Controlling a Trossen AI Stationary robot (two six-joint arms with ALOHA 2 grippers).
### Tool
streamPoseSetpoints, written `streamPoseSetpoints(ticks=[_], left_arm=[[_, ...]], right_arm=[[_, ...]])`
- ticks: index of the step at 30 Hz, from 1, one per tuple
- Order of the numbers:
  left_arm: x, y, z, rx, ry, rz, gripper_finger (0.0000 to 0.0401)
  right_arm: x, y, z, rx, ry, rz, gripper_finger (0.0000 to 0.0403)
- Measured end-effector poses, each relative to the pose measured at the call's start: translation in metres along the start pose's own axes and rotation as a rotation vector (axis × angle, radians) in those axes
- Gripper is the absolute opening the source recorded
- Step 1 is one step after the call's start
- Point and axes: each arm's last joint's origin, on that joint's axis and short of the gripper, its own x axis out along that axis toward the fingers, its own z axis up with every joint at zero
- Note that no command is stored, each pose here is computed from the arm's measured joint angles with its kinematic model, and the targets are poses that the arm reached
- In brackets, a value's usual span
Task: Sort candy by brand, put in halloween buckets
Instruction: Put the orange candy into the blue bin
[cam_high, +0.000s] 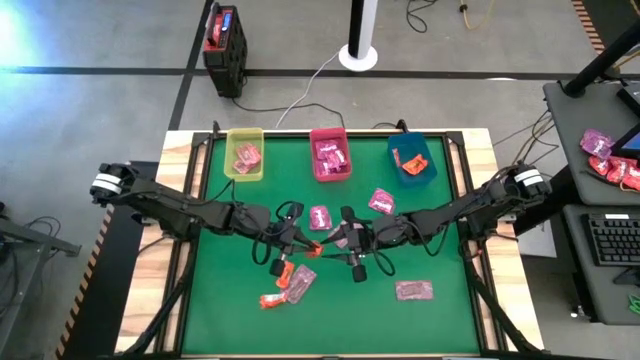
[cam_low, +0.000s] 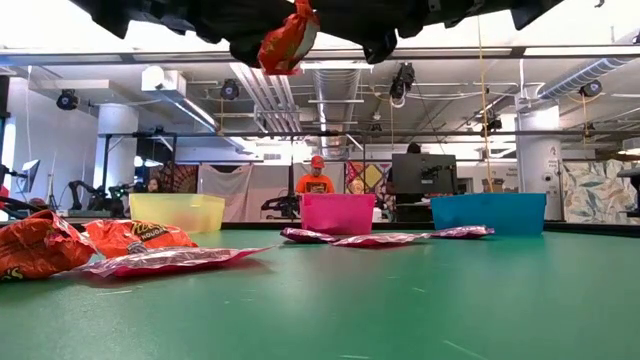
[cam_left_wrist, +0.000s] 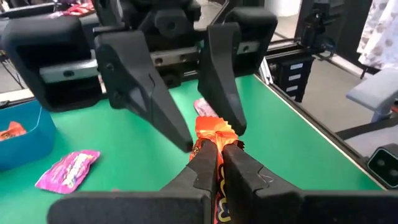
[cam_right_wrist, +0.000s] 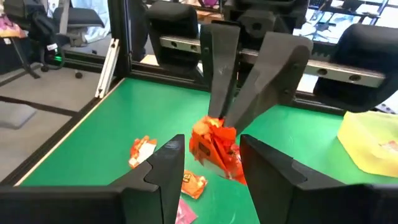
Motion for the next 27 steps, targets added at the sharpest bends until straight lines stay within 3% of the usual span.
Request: streamPoseSetpoints(ticks=[5, 14, 18, 22, 27], left_arm=[[0.0001, 0.0001, 0.0011, 0.0, -0.013, 0.001, 0.0001], [0.0001, 0.0001, 0.0041, 0.002, -0.044, -0.001, 0.0001], [0.0007, 0.0003, 0.0035, -0.033, -0.041, 0.004, 0.0003], [0.0005, 0.0013, 0.0012, -0.081, -0.016, 0.034, 0.0032], [-0.0042, 0.003, -0.0006, -0.099, 0.034, 0.091, 0.0101]], right_arm=[[0.0, -0.0001, 0.0001, -0.023, -0.001, -0.001, 0.0128], [0.0001, -0.0008, 0.0002, -0.055, -0.002, -0.002, 0.0024], [0.0001, -0.0008, -0.0002, -0.063, 0.001, -0.002, 0.0012], [0.0001, -0.0011, -0.0016, -0.058, 0.016, -0.007, 0.0009], [-0.0012, -0.0015, -0.0037, -0.028, 0.05, -0.025, 0.0009]])
